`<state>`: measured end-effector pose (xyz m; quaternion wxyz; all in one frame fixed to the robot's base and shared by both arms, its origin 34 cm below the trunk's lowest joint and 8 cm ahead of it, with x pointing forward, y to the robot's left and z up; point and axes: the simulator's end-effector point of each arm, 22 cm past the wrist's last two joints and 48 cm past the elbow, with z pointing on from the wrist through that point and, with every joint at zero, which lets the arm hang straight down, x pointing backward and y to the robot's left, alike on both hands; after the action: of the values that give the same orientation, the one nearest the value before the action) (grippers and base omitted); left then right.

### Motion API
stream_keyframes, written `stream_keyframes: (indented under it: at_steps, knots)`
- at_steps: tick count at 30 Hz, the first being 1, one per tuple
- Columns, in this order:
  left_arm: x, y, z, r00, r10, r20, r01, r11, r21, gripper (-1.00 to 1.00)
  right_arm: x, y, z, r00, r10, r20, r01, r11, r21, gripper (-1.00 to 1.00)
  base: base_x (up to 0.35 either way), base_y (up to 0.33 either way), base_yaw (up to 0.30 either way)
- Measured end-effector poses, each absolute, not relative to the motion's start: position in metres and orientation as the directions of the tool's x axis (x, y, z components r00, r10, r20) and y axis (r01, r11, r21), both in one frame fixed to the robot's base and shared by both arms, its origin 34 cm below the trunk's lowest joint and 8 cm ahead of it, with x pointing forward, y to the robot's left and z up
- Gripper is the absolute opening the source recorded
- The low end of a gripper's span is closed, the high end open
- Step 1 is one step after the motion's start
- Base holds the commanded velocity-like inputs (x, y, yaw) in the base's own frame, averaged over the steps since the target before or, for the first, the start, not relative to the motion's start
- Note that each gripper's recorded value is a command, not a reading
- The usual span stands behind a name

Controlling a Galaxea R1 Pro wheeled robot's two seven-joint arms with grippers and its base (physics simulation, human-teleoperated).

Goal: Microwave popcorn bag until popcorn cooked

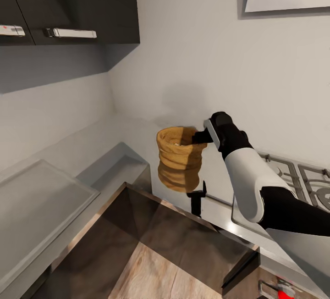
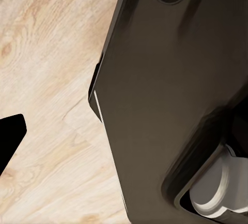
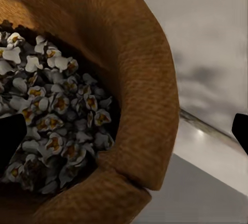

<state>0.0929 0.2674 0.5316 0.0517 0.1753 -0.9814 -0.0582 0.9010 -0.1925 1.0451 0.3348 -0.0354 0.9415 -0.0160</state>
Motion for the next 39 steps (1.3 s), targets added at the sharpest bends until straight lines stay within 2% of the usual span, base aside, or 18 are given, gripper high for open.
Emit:
stream_keyframes:
  at_steps: [10, 11, 39]
  knots:
    - [0.093, 0.267, 0.532, -0.933, -0.35, 0.08, -0.338, 0.932, 0.132, 1.0, 0.896, -0.195, 1.031, -0.796, -0.075, -0.6, -0.057, 0.997, -0.049, 1.0, 0.0, 0.0, 0.0]
    - [0.093, 0.267, 0.532, -0.933, -0.351, 0.08, -0.339, 0.932, 0.132, 1.0, 0.896, -0.195, 1.03, -0.797, -0.075, -0.6, -0.056, 0.997, -0.049, -1.0, 0.0, 0.0, 0.0]
    - [0.094, 0.267, 0.532, -0.933, -0.351, 0.08, -0.339, 0.931, 0.132, 1.0, 0.904, -0.193, 1.054, -0.764, -0.052, -0.643, -0.051, 0.998, -0.021, -1.0, 0.0, 0.0, 0.0]
